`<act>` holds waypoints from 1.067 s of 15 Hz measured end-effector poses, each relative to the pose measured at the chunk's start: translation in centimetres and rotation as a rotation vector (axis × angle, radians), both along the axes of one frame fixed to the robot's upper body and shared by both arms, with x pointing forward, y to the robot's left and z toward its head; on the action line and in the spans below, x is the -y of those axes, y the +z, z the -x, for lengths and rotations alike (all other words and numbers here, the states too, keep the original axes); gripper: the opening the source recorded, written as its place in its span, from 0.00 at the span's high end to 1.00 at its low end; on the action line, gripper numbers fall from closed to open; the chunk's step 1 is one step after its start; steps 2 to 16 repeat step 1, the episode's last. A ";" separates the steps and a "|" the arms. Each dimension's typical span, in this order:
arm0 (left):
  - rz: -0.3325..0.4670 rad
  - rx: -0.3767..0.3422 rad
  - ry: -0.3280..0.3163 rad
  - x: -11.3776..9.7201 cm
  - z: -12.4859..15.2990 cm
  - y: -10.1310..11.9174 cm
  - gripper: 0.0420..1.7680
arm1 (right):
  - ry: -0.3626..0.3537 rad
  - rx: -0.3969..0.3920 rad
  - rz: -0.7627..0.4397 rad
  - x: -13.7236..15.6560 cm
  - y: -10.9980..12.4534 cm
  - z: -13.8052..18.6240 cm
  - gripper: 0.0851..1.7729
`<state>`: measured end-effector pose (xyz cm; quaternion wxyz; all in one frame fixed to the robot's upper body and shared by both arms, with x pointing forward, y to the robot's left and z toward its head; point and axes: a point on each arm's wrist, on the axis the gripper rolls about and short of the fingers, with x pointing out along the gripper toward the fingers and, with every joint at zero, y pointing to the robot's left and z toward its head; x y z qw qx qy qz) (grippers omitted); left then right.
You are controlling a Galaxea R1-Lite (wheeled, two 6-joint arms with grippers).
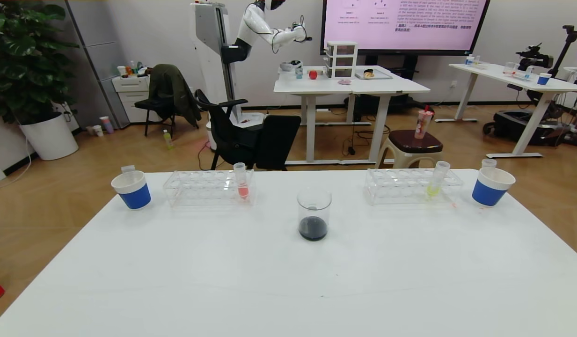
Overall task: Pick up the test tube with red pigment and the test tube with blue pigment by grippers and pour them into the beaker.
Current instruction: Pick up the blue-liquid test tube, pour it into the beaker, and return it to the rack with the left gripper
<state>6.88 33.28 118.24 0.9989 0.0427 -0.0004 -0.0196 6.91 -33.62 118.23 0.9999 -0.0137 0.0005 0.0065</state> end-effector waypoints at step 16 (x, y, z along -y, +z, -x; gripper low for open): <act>0.013 0.001 0.000 0.0 0.0 0.0 0.01 | 0.000 0.000 0.000 0.0 0.0 0.0 0.02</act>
